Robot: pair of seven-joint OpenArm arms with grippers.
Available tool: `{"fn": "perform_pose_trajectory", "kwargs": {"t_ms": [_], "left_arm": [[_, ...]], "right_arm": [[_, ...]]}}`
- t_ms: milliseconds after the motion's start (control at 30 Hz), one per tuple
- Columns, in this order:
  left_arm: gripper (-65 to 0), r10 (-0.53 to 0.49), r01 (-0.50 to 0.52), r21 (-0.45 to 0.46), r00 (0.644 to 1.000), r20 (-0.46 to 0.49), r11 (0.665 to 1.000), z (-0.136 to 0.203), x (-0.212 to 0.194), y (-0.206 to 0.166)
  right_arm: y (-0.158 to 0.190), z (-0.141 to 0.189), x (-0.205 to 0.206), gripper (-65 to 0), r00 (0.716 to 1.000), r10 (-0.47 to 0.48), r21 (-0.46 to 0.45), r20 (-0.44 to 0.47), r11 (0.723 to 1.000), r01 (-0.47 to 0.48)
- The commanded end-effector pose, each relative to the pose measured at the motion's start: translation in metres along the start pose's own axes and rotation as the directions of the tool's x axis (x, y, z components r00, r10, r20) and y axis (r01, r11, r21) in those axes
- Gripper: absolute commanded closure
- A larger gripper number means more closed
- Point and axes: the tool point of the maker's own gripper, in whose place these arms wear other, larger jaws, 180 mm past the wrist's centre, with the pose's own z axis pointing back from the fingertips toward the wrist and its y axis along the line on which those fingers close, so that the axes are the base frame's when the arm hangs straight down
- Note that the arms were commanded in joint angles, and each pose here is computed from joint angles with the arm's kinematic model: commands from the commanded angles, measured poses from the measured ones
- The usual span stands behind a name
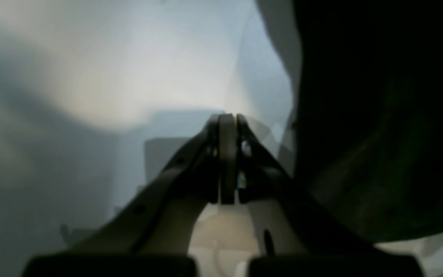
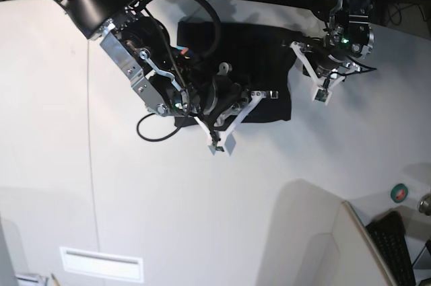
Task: Layout the t-shirt on the table in an organized manner, then fold the t-shirt properly
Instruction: 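Lift the strip end with the right gripper and fold it over toward the left gripper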
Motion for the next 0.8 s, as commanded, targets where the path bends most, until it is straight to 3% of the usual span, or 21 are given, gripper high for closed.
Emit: {"fn": "perform_pose_trajectory", "kwargs": {"t_ms": [0, 633, 767], "left_arm": [[0.0, -0.012, 0.011, -0.026, 1.0, -0.014, 1.0, 0.0, -0.003, -0.008], [0.0, -0.009, 0.009, -0.025, 1.0, -0.011, 1.0, -0.001, -0.001, -0.007], [0.0, -0.008, 0.008, -0.024, 1.0, -0.01, 1.0, -0.001, -0.001, -0.007]], "right_arm": [[0.016, 0.006, 0.01, 0.0, 1.0, 0.014, 0.042, 0.021, 0.999, -0.015], [0.036, -0.001, 0.012, 0.0, 1.0, 0.012, 0.075, 0.007, 0.997, -0.012], [0.042, -0.006, 0.004, 0.0, 0.998, 0.063, 0.069, -0.01, 0.996, -0.062]]}}
